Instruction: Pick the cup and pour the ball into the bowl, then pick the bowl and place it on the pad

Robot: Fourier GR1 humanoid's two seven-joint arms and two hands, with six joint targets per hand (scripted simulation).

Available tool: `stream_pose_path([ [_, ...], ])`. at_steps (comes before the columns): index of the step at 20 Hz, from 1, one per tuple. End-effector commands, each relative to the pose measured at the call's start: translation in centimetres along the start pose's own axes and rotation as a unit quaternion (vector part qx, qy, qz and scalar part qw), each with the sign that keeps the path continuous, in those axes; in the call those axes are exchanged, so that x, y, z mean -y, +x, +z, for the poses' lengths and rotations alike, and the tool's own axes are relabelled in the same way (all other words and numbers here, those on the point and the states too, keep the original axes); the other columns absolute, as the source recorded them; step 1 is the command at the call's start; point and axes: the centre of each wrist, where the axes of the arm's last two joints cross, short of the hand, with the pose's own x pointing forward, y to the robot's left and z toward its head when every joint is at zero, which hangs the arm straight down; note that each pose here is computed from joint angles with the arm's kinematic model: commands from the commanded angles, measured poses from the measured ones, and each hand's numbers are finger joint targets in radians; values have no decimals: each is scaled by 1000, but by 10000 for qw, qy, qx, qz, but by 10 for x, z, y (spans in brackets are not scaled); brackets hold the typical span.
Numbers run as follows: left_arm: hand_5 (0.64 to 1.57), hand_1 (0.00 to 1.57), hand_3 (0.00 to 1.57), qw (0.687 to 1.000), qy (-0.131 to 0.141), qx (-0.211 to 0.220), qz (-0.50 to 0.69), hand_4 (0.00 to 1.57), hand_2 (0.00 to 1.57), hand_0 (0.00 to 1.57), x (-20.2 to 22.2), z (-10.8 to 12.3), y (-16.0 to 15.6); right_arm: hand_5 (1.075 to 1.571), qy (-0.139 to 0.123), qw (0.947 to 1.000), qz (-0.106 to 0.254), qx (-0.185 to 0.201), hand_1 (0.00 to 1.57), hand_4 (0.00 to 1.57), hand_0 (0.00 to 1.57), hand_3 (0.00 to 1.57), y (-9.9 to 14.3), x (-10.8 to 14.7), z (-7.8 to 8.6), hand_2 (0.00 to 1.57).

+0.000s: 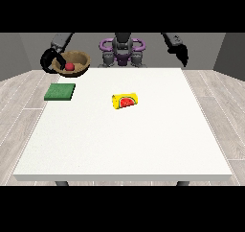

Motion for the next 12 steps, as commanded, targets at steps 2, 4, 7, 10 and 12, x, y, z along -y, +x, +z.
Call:
stream_pose_path([
  [2,1525,0,0,9986,131,502,136,1311,0,0,-65,-11,34,1571,-312,9994,-65,119,1571,911,1571,0,-31,40,-1,1571],
  [4,1562,0,0,9966,392,704,152,1319,0,0,-116,-12,53,1571,-536,9978,-226,322,1571,884,1571,0,-31,52,-1,1571],
  [7,1571,0,0,9933,464,1050,119,1289,0,0,-159,-11,75,1570,-736,9950,-414,535,1571,869,1571,0,-15,71,-7,1571],
  [10,1571,0,0,9906,868,1042,182,1266,0,0,-185,8,54,1566,-561,9945,-403,791,1571,796,1571,0,-11,78,-6,1571],
  [12,1566,0,0,9876,821,1323,202,1226,0,0,-216,10,76,1567,-703,9923,-583,839,1571,793,1571,0,-3,72,-9,1571],
])
